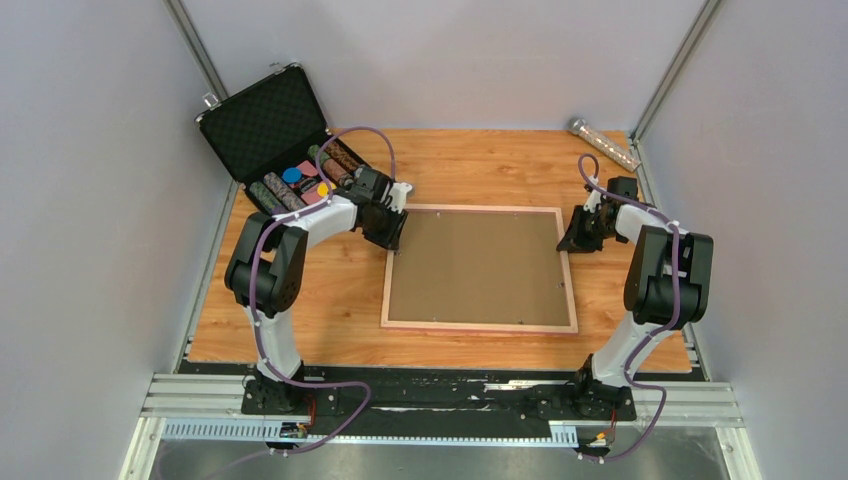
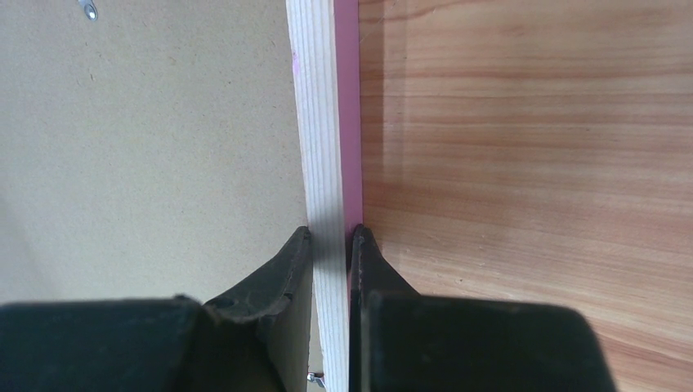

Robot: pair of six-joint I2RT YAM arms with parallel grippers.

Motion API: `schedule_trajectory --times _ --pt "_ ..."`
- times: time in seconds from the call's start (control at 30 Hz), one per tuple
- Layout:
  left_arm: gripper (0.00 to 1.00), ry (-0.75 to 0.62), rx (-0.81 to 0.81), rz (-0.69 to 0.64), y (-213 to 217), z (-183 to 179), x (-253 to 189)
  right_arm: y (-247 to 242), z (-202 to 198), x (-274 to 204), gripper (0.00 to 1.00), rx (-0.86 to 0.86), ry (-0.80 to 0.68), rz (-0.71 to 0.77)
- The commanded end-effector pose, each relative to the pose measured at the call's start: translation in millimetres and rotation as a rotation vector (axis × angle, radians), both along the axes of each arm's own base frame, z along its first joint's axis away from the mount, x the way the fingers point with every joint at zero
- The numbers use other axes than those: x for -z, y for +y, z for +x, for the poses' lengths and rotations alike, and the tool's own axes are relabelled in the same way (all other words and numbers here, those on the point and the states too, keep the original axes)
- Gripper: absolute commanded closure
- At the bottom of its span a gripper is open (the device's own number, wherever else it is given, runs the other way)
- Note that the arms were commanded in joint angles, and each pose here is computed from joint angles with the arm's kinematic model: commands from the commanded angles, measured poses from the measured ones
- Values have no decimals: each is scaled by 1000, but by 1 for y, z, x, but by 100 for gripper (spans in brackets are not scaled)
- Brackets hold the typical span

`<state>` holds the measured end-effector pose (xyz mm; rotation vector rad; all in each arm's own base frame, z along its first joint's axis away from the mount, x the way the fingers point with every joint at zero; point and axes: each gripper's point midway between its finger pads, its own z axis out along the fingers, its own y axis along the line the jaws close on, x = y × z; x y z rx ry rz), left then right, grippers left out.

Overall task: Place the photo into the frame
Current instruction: Install the photo frame at the center of the board.

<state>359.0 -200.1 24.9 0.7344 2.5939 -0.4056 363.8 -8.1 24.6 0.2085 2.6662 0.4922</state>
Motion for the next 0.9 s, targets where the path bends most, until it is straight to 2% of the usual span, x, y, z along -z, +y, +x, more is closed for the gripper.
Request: schedule_trajectory --times 0.0,0.47,0.87 --pt "58 184 48 131 29 -55 23 -12 1 18 100 44 36 -26" --pt "53 177 33 121 25 -48 24 -12 1 19 100 45 39 -24" --pt "54 172 54 133 28 -50 24 -12 1 20 100 45 40 -22"
